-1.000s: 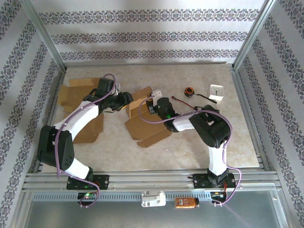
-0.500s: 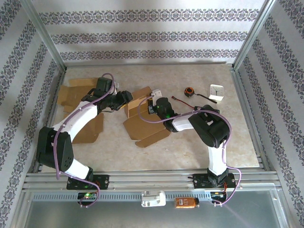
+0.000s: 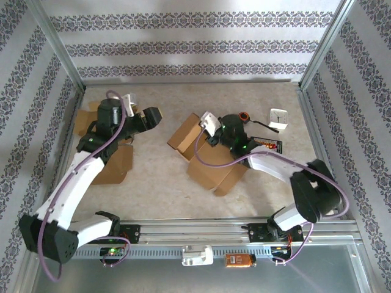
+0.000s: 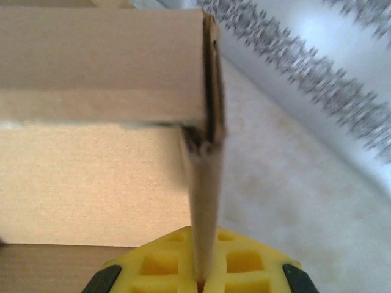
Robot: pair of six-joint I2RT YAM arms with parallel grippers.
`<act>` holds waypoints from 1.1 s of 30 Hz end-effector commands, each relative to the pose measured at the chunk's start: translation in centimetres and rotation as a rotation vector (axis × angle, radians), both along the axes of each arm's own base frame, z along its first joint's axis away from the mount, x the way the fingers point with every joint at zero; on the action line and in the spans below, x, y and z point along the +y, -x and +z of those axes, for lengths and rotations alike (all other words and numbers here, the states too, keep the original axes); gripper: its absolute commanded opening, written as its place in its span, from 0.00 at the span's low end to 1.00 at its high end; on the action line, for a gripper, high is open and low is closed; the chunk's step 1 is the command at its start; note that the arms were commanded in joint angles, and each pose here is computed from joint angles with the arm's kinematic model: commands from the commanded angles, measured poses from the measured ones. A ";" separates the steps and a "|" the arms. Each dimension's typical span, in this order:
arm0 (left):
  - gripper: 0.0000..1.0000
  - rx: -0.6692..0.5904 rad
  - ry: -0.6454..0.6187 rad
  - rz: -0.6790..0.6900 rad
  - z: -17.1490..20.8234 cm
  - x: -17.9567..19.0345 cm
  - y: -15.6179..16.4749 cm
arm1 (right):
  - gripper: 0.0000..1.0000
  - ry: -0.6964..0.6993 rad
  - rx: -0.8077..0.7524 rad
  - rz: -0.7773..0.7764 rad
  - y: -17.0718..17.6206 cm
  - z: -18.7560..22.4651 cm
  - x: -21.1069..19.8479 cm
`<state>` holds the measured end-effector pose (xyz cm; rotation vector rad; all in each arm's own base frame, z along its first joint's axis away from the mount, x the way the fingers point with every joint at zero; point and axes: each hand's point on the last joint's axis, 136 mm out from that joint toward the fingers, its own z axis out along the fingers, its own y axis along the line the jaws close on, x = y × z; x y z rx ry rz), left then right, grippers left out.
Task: Fold the paper box
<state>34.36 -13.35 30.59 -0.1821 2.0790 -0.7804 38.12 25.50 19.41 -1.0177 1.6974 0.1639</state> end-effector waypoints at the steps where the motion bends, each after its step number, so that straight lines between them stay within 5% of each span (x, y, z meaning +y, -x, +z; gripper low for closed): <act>1: 0.81 -0.093 -0.169 0.061 0.5 2.3 0.2 | 0.01 0.315 -0.120 0.217 1.9 2.5 -0.7; 6: 0.82 -0.129 -0.241 0.068 0.9 3.3 1.0 | 0.01 0.778 -0.357 0.422 2.9 4.9 -1.0; 12: 0.89 -0.159 -0.261 0.086 1.1 3.8 1.3 | 0.02 1.268 -0.516 0.608 2.7 1.4 0.3; 16: 1.00 -0.161 -0.265 0.081 0.8 3.8 1.6 | 0.02 1.315 -0.515 0.740 4.3 -2.9 2.4; 24: 1.00 -0.144 -0.282 0.059 -0.4 3.7 1.5 | 0.12 1.333 -0.517 0.976 9.9 -12.0 7.4; 33: 1.00 -0.119 -0.275 0.042 -1.3 3.2 1.1 | 0.32 1.262 -0.570 0.918 11.1 -11.7 9.9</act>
